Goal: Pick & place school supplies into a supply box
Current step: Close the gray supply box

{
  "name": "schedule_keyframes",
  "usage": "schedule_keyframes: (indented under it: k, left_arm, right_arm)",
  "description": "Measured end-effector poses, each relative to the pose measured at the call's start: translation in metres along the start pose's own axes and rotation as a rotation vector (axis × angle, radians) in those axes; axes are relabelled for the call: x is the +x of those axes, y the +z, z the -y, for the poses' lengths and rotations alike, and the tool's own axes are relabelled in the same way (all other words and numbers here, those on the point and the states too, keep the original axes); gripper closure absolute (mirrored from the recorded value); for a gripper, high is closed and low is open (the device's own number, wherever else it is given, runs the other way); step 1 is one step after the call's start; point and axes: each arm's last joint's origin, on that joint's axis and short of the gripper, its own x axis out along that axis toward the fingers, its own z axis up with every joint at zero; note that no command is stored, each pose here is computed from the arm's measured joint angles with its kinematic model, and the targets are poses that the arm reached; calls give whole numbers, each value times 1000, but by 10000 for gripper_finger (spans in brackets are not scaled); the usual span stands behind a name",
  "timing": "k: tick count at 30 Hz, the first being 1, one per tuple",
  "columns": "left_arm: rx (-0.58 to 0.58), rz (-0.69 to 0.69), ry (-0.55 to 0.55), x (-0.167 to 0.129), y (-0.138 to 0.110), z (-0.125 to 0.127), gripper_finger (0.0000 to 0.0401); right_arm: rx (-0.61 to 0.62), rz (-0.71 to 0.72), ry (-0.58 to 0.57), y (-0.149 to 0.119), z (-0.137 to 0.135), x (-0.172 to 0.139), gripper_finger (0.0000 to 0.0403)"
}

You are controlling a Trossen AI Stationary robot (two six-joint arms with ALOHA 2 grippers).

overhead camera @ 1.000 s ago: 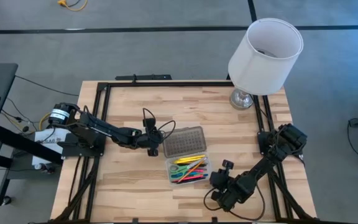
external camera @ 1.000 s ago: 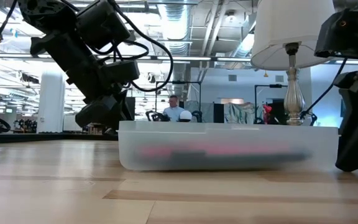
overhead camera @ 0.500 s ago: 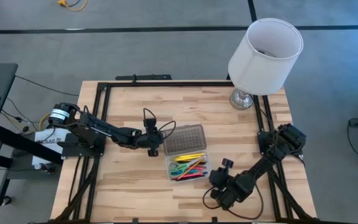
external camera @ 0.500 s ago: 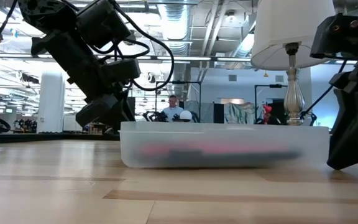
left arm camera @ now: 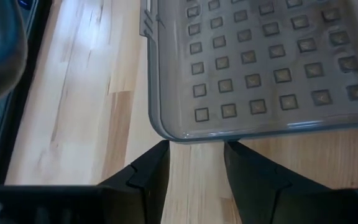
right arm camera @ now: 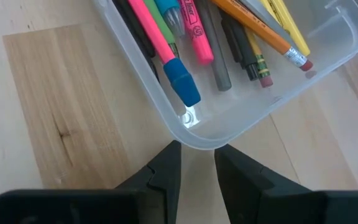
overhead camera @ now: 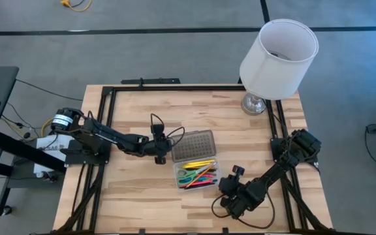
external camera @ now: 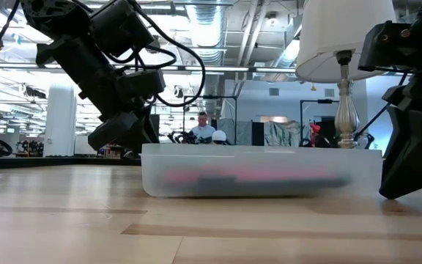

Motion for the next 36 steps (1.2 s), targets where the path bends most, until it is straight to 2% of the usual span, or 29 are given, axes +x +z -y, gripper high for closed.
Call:
schedule_keyframes:
  k: [12,17,25,36]
  left_arm:
    - [38,14,69,-6,2,7,256]
    - [44,37,83,-11,4,7,273]
    - [39,122,46,-32,14,5,305]
    - [72,167,1,-44,17,10,310]
  right_arm:
    - [-2,-2,3,0,0,0,310]
    - [-2,-2,5,0,0,0,310]
    - [0,-2,5,0,0,0,310]
    - [1,-1,7,1,0,0,310]
